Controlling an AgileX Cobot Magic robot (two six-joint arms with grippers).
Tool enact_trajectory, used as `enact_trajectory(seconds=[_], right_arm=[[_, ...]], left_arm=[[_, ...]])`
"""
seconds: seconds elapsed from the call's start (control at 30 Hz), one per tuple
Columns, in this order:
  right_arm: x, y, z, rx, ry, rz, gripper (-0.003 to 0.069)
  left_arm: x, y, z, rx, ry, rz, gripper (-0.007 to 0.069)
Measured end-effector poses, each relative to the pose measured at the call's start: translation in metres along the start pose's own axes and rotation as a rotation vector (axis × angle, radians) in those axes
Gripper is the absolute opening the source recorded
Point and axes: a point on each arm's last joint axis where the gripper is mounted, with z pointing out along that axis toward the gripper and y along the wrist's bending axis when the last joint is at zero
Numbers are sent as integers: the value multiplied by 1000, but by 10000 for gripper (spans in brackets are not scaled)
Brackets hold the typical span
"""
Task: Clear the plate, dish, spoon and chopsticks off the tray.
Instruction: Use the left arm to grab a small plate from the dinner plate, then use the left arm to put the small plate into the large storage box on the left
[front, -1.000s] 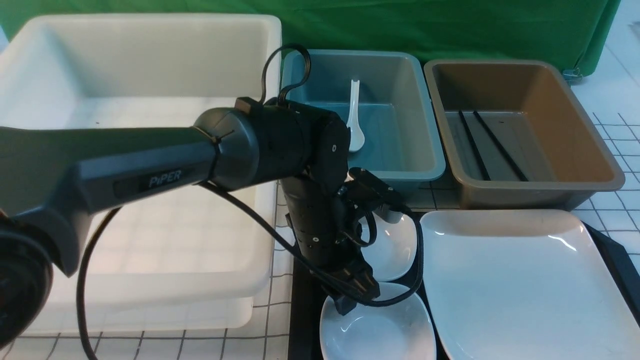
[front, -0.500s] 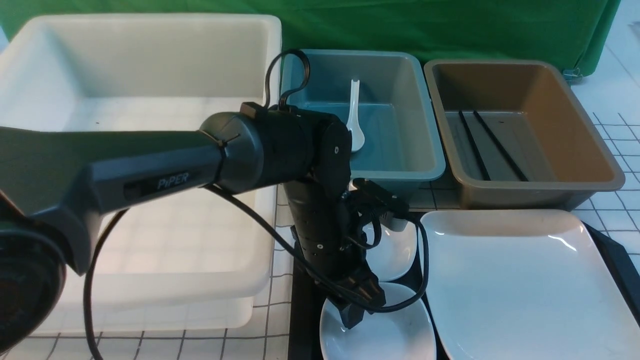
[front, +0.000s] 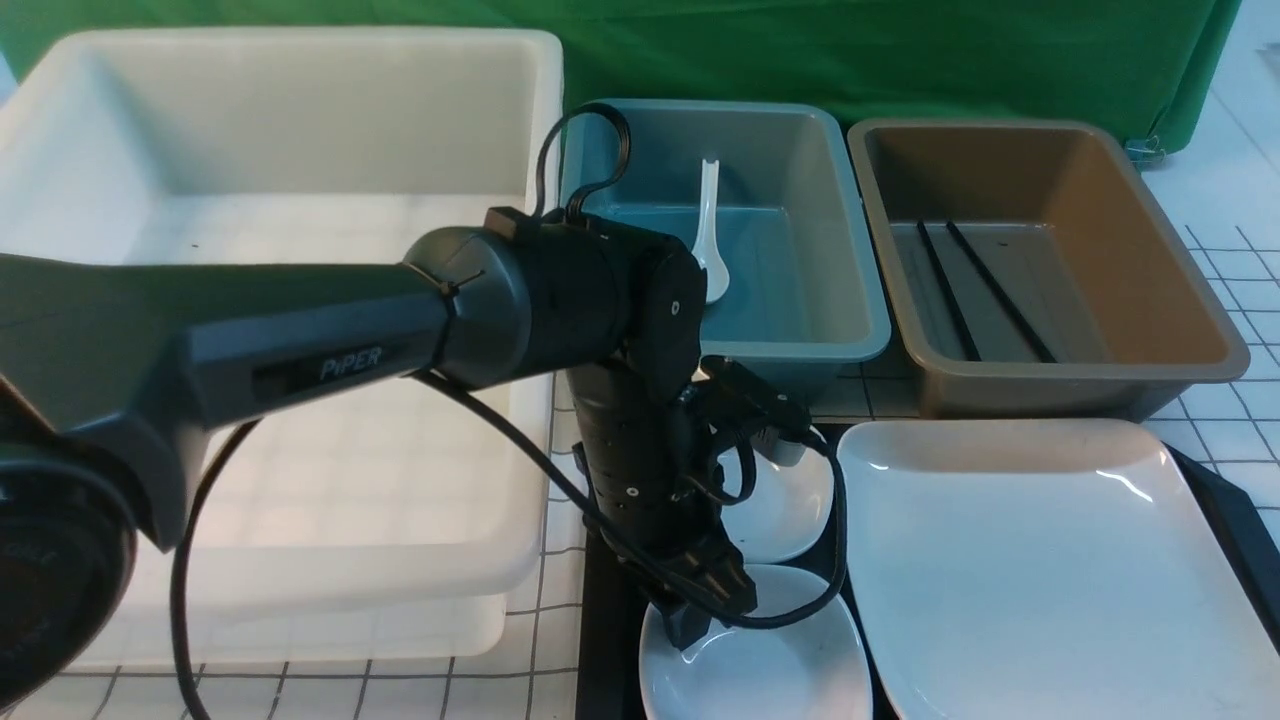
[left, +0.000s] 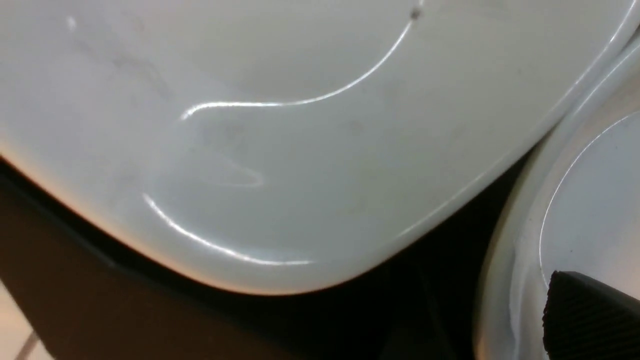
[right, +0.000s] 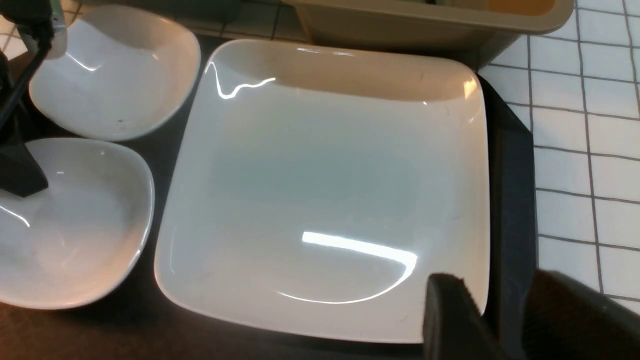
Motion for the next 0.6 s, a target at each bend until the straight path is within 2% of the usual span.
enact_trajectory(seconds=[0.23,0.33,0.43,0.47,0.5,0.6], right_arm=[[0,0,0,0,-1,0,239],[0,0,0,0,-1,0,239],[0,0,0,0,-2,0,239],[0,0,0,0,-2,0,239],[0,0,0,0,-2,0,239],[0,0,0,0,-2,0,239]], left_arm=[[-2,-2,12,52,14,-34,340],[-2,-3,12,64,13,-43,267],[-2,-7,12,120,16,-81,115],[-2,-8,11,126,18,-84,107],[-2,-12,9,169,23,-104,64],[-1,-18,5,231,37,-139,27]])
